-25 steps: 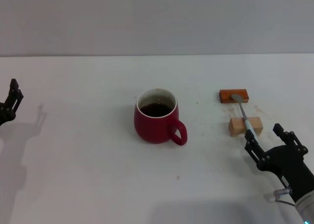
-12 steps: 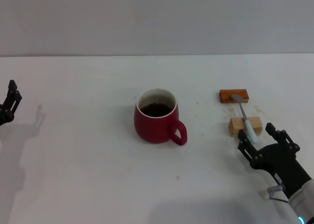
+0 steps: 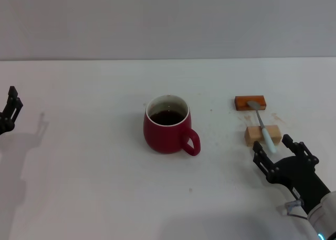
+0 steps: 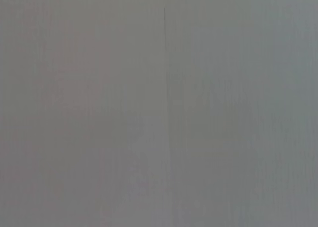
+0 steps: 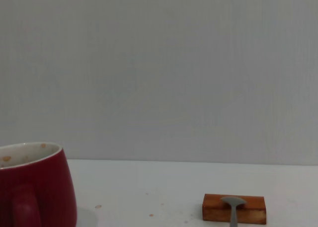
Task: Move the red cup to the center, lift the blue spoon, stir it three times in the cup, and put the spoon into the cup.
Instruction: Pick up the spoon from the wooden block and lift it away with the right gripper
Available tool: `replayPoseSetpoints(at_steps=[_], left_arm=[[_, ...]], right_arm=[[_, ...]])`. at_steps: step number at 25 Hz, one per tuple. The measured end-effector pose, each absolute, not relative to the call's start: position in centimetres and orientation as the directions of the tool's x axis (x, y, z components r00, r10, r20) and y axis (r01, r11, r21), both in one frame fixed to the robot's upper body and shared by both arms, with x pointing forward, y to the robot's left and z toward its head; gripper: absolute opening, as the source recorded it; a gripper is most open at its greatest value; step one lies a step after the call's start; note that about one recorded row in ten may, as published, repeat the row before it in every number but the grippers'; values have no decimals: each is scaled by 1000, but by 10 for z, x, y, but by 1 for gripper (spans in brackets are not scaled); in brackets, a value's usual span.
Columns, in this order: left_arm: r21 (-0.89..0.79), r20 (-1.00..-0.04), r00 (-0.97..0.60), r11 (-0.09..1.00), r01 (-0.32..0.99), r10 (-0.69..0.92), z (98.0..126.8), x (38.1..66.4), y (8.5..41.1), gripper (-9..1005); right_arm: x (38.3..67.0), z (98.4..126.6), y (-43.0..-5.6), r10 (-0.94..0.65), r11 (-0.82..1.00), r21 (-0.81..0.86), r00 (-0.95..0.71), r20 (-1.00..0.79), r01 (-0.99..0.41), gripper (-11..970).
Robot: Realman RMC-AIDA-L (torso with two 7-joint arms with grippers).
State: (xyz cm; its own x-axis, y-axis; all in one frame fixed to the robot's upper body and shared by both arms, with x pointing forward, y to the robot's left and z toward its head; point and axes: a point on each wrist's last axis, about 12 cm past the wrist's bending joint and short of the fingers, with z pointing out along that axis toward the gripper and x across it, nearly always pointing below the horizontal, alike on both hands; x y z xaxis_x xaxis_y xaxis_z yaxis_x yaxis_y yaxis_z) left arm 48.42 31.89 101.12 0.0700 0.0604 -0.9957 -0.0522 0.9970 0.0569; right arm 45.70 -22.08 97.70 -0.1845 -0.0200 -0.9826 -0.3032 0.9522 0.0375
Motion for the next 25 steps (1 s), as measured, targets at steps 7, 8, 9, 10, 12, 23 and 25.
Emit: replayPoseSetpoints(at_steps=[7,8,9,10,12,23,25], left_arm=[[58,-996,71,997,-50,61,1011,484,319,854],[58,-996,71,997,-50,61,1011,484,319,854],[58,-996,71,997,-50,61,1011,484,319,854],[58,-996,70,997,-49,62,1011,483,319,854],[59,-996,69,997,-50,63,1011,483,319,854],[61,-996,67,997,-53,64,1010,481,321,855],[61,-996,67,997,-54,64,1010,481,321,855]], right_arm=[[456,977,-221,-11,953,47,-188,-982,-300,707],[456,977,-221,-11,953,47,-189,-982,-300,706],[456,977,-221,-11,953,47,-189,-982,-300,706],[456,977,-221,-10,953,48,-189,-982,-300,705],[456,977,-221,-9,953,49,-189,-982,-300,704],[456,977,-221,31,952,90,-201,-979,-292,696],[457,977,-222,43,952,102,-205,-978,-290,695]])
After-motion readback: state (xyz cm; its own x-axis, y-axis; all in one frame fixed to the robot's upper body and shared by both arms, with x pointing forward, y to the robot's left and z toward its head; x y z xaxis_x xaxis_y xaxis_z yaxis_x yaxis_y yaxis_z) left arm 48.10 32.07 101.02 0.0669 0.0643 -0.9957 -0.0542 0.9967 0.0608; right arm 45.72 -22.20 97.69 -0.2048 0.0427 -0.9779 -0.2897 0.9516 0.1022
